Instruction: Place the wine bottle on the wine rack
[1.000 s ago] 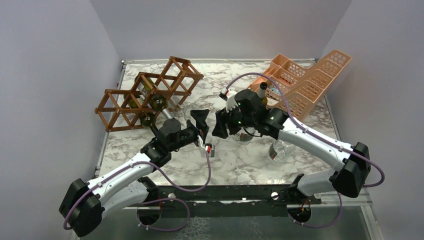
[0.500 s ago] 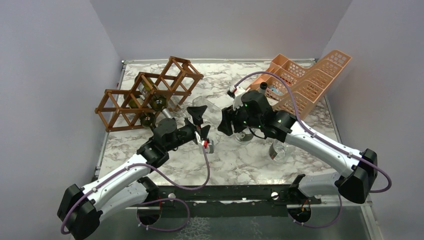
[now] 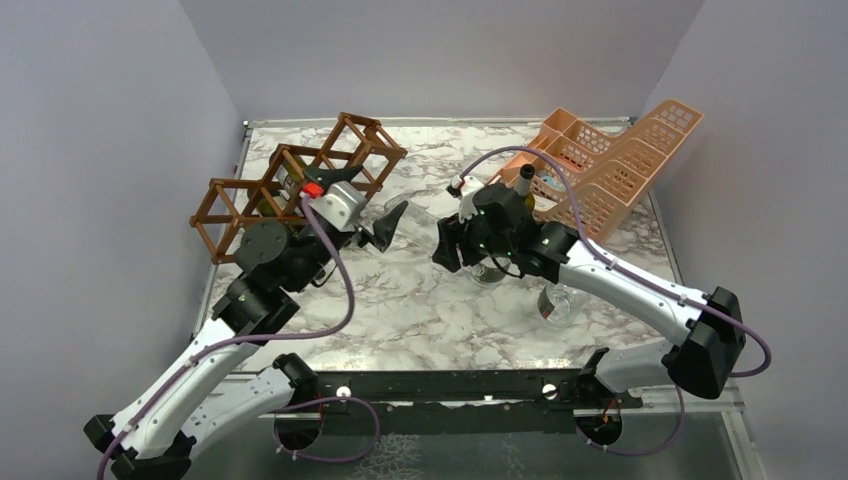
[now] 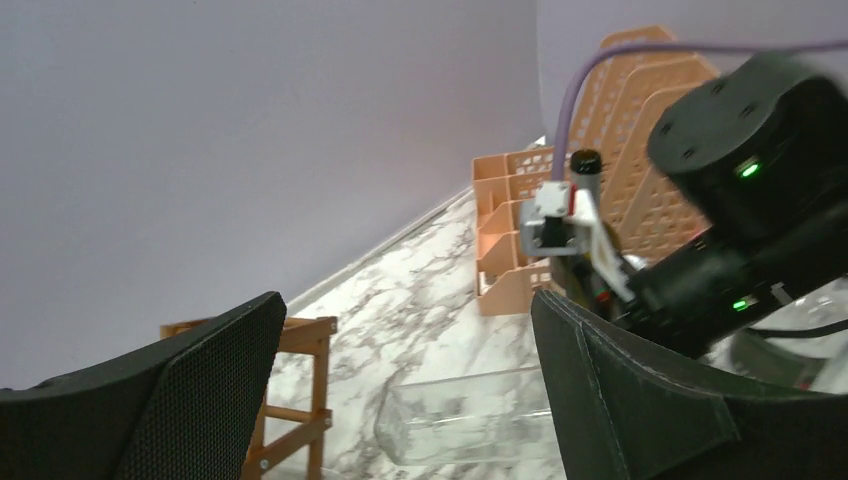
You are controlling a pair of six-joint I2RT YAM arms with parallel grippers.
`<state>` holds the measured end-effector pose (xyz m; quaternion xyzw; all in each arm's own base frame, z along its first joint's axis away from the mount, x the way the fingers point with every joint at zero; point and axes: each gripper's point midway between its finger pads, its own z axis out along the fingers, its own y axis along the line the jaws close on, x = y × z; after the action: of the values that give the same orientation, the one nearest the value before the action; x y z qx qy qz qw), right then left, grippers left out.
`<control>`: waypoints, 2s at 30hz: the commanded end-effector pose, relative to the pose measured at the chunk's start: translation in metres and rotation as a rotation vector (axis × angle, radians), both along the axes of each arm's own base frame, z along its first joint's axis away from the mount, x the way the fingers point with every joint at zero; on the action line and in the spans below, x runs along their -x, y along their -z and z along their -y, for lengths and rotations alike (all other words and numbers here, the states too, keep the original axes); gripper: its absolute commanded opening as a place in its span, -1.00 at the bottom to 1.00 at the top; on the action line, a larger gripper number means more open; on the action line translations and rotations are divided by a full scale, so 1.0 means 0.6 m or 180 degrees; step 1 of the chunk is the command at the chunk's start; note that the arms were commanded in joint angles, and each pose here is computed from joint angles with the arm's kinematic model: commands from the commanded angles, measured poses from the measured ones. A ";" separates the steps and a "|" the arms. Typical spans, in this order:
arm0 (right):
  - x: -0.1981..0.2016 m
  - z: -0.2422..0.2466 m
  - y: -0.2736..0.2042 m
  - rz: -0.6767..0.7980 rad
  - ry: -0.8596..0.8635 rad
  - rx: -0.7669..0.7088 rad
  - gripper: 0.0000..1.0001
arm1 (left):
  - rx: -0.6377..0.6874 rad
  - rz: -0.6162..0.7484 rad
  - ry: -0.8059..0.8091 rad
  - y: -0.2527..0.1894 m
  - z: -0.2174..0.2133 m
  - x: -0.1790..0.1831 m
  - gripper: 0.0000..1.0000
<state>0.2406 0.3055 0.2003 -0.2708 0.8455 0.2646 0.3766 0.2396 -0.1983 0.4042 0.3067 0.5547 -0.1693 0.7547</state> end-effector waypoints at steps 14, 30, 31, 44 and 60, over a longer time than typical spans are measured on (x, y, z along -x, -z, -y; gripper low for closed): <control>-0.099 -0.083 -0.085 0.0437 0.0350 -0.0595 -0.98 | 0.1089 -0.1130 -0.0445 -0.064 -0.142 0.111 0.99; -0.171 -0.136 -0.069 0.0569 0.0499 -0.0531 -0.98 | 0.0855 -0.0943 -0.0896 -0.075 -0.183 0.094 0.99; -0.173 -0.139 -0.067 0.0556 0.0490 -0.0524 -0.98 | 0.0840 -0.0941 -0.0933 -0.073 -0.185 0.092 0.99; -0.227 -0.211 -0.031 0.0654 0.0337 -0.0563 -0.98 | 0.0820 -0.0951 -0.1264 -0.080 -0.195 0.062 0.99; -0.298 -0.247 -0.004 0.0407 -0.0169 -0.0987 -0.87 | 0.0781 -0.1145 -0.1263 -0.077 -0.153 0.022 0.99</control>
<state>0.4119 0.4309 0.1650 -0.2388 0.8126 0.2941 0.4429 0.2246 -0.1060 0.4392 0.0822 0.7095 -0.1254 0.6886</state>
